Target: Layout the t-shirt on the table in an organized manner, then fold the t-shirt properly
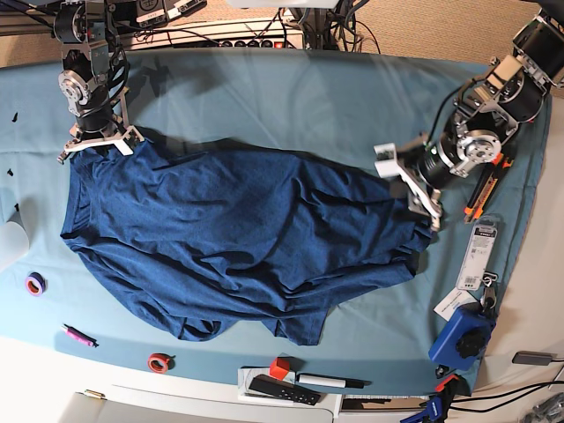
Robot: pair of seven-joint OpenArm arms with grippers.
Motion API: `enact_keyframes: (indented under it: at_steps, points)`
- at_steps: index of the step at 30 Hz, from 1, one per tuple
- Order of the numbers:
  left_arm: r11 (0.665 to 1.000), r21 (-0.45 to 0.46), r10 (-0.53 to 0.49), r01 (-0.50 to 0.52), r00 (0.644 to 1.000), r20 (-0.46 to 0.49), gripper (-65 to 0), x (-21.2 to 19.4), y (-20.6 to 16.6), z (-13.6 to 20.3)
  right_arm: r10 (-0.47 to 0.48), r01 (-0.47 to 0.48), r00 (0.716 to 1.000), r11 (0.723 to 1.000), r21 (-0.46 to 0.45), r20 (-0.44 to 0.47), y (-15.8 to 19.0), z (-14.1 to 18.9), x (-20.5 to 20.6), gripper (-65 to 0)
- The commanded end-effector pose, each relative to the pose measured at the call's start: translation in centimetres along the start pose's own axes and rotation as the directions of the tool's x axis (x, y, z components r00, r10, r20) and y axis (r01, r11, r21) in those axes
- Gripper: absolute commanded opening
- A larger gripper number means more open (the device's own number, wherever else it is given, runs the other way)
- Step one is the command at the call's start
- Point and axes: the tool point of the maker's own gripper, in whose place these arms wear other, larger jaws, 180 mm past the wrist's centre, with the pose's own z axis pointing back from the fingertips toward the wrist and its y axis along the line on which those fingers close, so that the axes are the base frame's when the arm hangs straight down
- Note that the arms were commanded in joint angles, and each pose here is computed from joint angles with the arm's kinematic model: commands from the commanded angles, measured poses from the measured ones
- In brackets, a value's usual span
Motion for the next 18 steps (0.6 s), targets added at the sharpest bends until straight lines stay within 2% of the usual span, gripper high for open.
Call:
enact_keyframes:
  at_steps: [1, 12, 18]
  points:
    - [0.999, 0.047, -0.019, 0.019, 1.0, -0.013, -31.1, -0.7, 1.9, 0.2, 0.011, -0.011, 1.0, 0.999, -0.039, 0.007, -1.5, 0.1, 0.1, -65.0]
    - [0.999, -0.02, -0.033, 0.031, 0.993, -0.116, -31.1, -5.3, -0.1, 0.4, 0.011, -0.011, 1.0, 0.999, -0.039, 0.008, -1.5, 0.1, 0.1, -65.0]
    - [1.0, -0.01, -0.024, 0.023, 0.993, -0.117, -31.1, -5.4, -0.1, 0.3, 0.01, -0.01, 1.0, 0.999, -0.039, 0.008, -1.4, 0.1, 0.1, -65.0]
